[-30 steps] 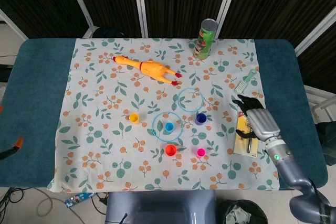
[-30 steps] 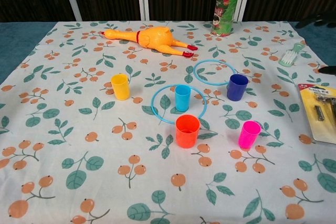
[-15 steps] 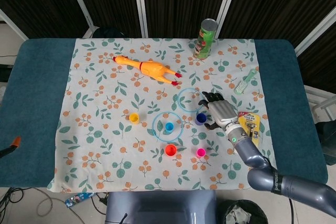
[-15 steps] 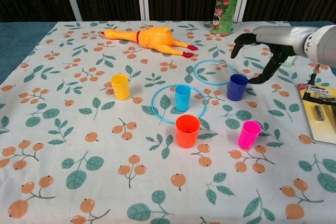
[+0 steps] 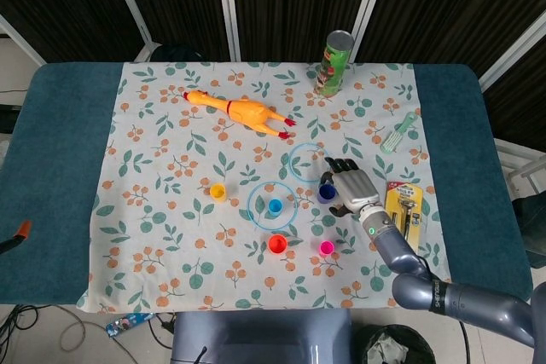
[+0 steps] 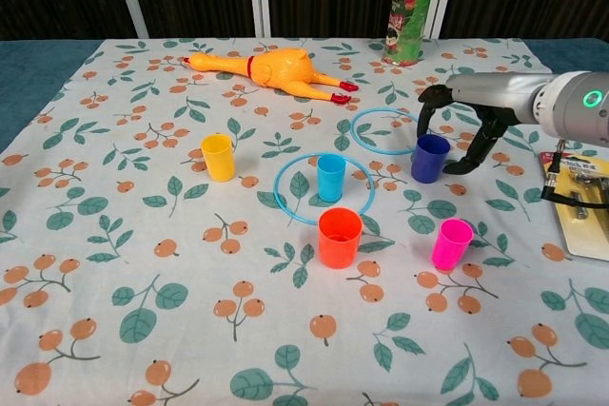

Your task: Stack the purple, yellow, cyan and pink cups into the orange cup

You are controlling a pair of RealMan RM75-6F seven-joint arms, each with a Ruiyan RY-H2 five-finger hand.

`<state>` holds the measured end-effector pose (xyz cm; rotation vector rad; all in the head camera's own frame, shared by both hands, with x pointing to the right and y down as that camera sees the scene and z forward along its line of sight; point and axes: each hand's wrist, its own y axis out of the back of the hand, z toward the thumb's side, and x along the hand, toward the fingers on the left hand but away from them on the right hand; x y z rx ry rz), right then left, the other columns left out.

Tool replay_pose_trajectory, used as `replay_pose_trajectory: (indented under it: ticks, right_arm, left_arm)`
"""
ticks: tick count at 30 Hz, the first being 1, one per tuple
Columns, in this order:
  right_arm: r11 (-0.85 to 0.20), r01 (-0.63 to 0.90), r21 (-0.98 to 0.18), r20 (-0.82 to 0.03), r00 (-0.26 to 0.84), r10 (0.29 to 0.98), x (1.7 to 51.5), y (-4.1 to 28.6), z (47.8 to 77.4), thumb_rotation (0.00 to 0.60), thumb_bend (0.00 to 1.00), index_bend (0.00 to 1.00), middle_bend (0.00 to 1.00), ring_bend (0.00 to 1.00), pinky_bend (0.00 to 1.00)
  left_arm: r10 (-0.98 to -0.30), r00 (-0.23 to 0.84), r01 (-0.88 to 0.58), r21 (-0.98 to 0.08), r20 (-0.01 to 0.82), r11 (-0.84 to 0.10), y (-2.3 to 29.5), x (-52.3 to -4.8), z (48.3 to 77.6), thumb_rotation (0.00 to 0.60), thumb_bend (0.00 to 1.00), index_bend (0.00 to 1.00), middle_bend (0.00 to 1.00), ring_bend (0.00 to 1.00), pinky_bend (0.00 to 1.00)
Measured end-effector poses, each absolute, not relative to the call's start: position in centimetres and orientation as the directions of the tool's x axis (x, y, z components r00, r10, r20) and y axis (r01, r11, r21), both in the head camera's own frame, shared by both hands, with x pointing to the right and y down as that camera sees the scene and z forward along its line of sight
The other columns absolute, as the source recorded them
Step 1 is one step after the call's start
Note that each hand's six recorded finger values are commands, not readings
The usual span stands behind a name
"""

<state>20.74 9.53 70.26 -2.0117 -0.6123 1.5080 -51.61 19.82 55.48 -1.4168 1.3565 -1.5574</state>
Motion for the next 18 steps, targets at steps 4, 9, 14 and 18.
replay_pose_trajectory:
  ticks: [4, 9, 14, 18]
  right_arm:
    - [-0.744, 0.041, -0.667, -0.71, 0.267, 0.651, 20.56, 9.48, 70.49, 0.6, 0.33, 0.37, 0.0, 0.0, 0.06]
    - [-0.734, 0.038, -0.678, -0.703, 0.259, 0.662, 20.65, 9.23, 70.72, 0.6, 0.35, 0.4, 0.0, 0.0, 0.06]
    - [-0.731, 0.04, -0.681, -0.702, 0.25, 0.667, 20.81, 9.1, 70.99, 0.6, 0.39, 0.44, 0.0, 0.0, 0.07]
    - [-0.73, 0.044, -0.682, -0.701, 0.248, 0.669, 20.77, 9.03, 71.16, 0.6, 0.42, 0.48, 0.0, 0.0, 0.07]
  left_arm:
    - [-0.923, -0.228, -0.182, -0.945, 0.311, -0.273, 19.82, -51.61, 55.45, 0.6, 0.22, 0.03, 0.0, 0.0, 0.0]
    - [-0.921, -0.233, -0.181, -0.945, 0.311, -0.273, 19.8, -51.69, 55.48, 0.6, 0.22, 0.03, 0.0, 0.0, 0.0]
    - [-0.92, -0.233, -0.18, -0.944, 0.314, -0.276, 19.76, -51.67, 55.58, 0.6, 0.22, 0.03, 0.0, 0.0, 0.0]
    - [-0.92, -0.232, -0.181, -0.944, 0.315, -0.278, 19.77, -51.59, 55.6, 0.6, 0.22, 0.03, 0.0, 0.0, 0.0]
